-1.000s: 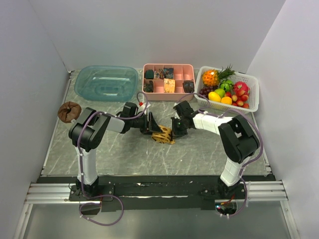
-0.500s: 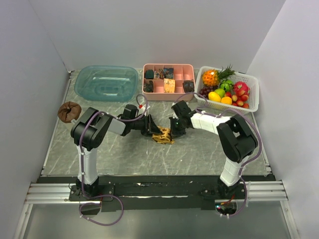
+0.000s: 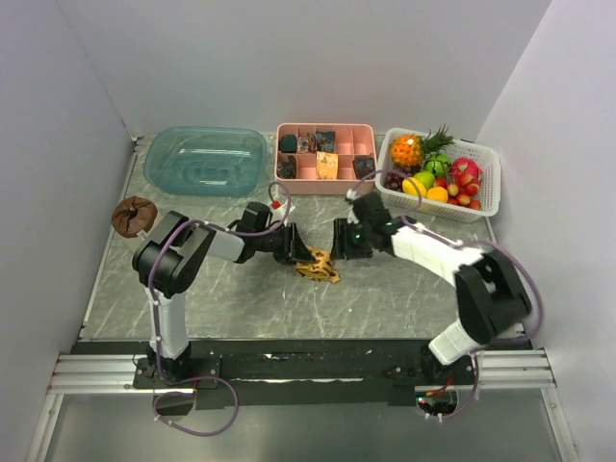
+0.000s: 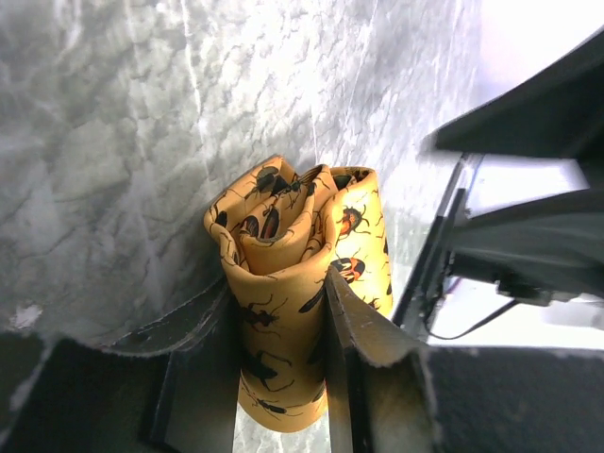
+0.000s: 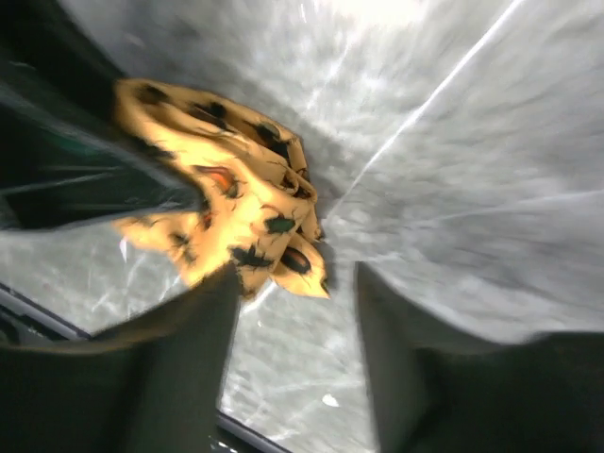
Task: Roll the ties
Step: Pick up the tie at the center of the board.
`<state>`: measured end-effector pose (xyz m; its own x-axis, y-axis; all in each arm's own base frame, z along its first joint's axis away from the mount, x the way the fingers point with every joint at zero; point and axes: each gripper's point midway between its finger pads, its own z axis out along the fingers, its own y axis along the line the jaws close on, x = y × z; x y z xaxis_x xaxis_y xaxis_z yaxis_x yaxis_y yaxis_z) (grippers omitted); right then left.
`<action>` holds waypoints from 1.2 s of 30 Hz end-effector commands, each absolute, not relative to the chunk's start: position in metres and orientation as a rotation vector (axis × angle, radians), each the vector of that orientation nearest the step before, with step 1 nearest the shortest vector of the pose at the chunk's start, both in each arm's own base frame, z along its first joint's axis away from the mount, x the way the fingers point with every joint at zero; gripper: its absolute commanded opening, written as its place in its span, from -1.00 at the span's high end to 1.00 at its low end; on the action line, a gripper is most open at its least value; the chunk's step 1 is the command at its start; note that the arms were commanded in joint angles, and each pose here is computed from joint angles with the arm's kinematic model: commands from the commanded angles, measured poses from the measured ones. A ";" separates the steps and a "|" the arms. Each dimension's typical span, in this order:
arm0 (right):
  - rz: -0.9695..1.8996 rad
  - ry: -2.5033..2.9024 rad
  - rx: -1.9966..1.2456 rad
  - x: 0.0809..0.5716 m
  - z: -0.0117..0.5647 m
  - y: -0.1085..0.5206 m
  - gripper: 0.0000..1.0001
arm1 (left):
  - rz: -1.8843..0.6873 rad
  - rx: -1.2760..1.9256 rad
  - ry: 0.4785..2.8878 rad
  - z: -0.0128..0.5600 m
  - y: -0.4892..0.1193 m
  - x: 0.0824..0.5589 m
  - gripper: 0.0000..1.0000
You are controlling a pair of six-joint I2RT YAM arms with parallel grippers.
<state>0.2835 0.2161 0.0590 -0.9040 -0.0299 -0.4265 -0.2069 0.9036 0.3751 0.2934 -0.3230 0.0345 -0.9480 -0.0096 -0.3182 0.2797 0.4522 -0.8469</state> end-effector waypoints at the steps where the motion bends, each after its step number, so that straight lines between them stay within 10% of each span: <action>1: 0.619 2.387 -0.215 0.310 0.121 0.204 -0.54 | -1.314 0.360 2.432 0.024 -0.313 0.294 0.98; 16: 1.230 2.020 -0.785 0.270 0.157 0.265 -0.94 | -1.466 0.828 1.956 0.143 -0.330 0.252 0.98; 36: 1.561 1.811 -1.055 0.210 0.195 0.274 -0.76 | -1.497 1.004 1.654 0.251 -0.331 0.207 0.98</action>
